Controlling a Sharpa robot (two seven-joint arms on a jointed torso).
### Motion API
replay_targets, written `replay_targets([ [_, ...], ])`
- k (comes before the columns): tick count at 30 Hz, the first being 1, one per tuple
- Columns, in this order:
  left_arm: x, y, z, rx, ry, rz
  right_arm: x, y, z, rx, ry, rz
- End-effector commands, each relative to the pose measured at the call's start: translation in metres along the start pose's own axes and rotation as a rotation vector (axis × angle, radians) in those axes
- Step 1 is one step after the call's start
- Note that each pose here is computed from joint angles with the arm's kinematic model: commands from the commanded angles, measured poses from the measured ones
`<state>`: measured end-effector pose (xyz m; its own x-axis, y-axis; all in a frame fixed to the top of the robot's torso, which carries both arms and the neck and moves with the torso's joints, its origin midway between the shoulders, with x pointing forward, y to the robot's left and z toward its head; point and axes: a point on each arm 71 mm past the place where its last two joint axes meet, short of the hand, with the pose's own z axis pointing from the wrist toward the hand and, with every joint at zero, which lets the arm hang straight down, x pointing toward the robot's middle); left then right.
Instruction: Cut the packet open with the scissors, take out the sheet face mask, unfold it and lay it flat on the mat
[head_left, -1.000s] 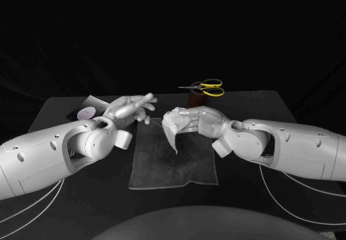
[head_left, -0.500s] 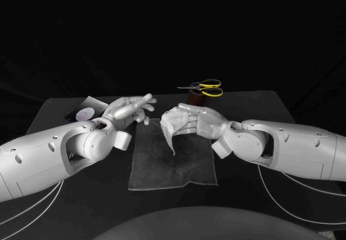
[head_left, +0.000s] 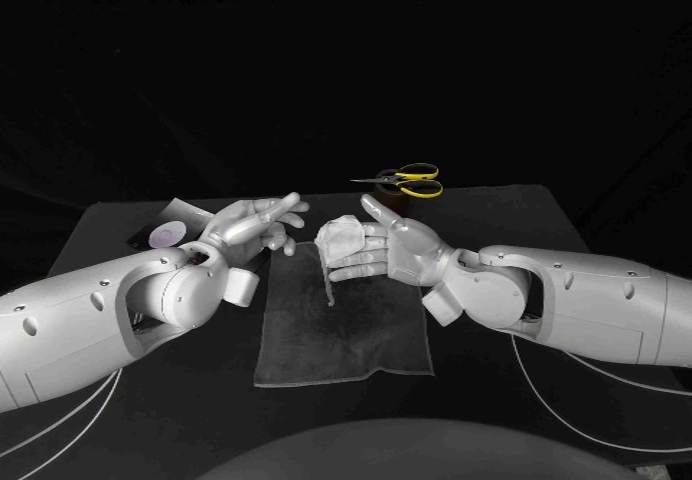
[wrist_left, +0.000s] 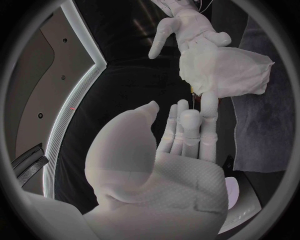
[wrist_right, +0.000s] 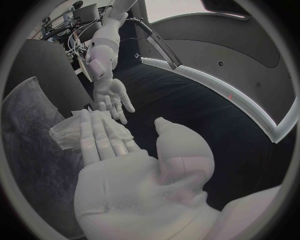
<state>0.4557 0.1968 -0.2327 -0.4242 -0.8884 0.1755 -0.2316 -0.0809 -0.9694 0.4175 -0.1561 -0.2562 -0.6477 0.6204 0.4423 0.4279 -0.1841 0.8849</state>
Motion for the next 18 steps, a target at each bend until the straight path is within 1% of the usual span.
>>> replay_targets([
  [1,0.0024,-0.0020,-0.0003,0.019,0.024,-0.012,0.0037,0.0009,-0.0002,-0.017,0.046,0.009],
  [18,0.0027,-0.0023,-0.0018,0.022,0.034,-0.008,-0.0001,-0.0007,-0.0012,-0.014,0.042,0.016],
])
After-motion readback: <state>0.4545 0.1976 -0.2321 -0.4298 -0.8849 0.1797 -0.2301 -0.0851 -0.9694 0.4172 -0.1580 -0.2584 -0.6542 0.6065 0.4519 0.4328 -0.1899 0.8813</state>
